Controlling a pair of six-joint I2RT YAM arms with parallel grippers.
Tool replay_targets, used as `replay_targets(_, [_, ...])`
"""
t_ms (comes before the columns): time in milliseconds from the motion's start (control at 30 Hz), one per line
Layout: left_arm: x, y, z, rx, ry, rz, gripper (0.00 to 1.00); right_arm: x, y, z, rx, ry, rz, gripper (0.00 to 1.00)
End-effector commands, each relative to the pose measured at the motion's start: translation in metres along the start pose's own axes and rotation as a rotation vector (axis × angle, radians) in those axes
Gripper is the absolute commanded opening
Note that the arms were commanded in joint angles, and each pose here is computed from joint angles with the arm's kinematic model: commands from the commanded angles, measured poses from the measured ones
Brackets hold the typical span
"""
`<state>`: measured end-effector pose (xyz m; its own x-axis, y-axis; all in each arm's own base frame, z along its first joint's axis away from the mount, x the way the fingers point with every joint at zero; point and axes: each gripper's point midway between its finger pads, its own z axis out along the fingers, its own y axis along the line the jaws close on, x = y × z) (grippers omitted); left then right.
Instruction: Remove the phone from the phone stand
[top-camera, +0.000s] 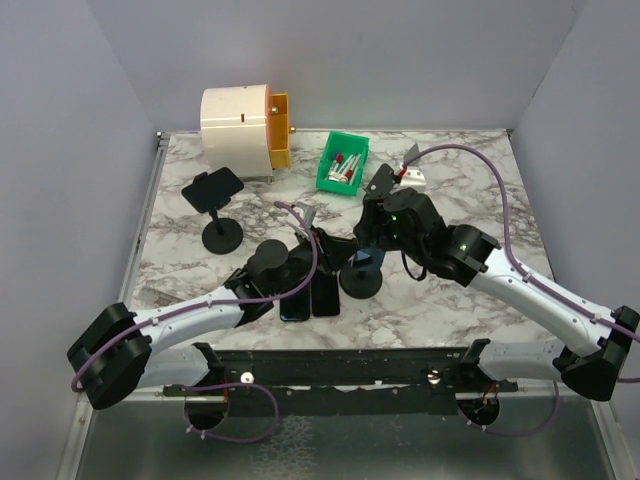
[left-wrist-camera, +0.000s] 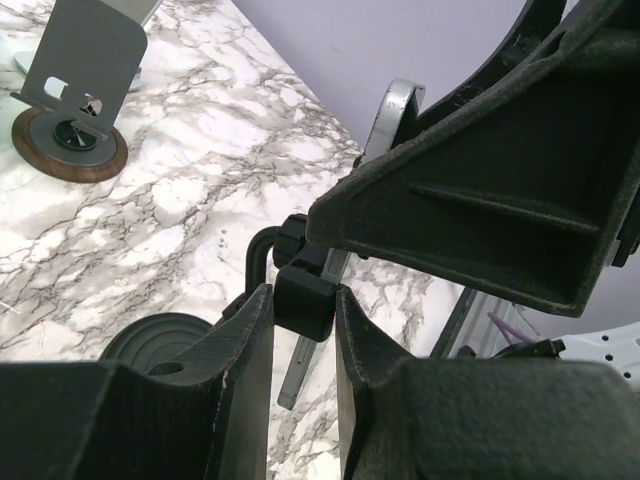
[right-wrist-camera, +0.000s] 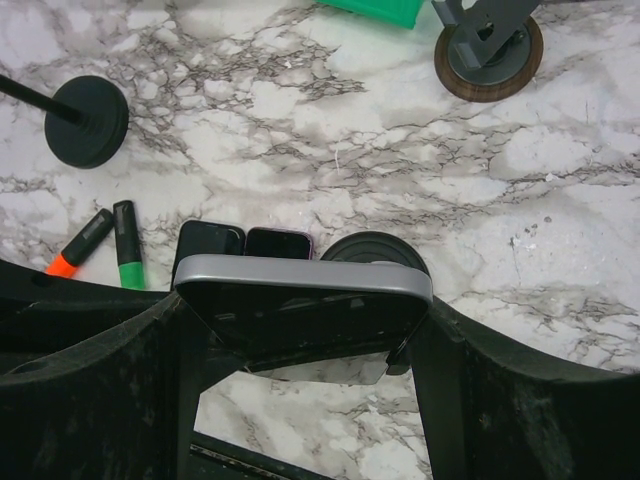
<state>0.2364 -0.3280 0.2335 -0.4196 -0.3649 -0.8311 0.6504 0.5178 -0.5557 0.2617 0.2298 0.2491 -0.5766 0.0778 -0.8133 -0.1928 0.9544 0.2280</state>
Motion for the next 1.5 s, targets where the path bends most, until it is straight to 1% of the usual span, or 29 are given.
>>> replay_targets(0, [-0.011,0.034,-0.003,-0.105,-0.062,-0.061,0.00,0.026,-0.063,-0.013,0.223,0.080,-0.139,0.00])
replay_targets(233, [-0.014,0.046,-0.005,-0.104,-0.067,-0.122,0.00,0.025,-0.066,-0.016,0.226,0.070,-0.130,0.00])
replay_targets(500, [-0.009,0.043,-0.002,-0.063,-0.049,-0.158,0.00,0.030,-0.059,-0.014,0.177,0.075,-0.103,0.00])
replay_targets(833, [-0.003,0.047,0.003,-0.062,-0.025,-0.158,0.00,0.025,-0.042,-0.018,0.082,0.060,-0.066,0.00])
replay_targets(1133, [0.001,0.051,0.007,-0.072,-0.012,-0.166,0.00,0.021,-0.019,-0.023,-0.053,0.040,-0.039,0.00])
replay_targets(1467, [0.005,0.053,0.009,-0.072,0.000,-0.168,0.00,0.016,-0.010,-0.026,-0.110,0.017,-0.039,0.00])
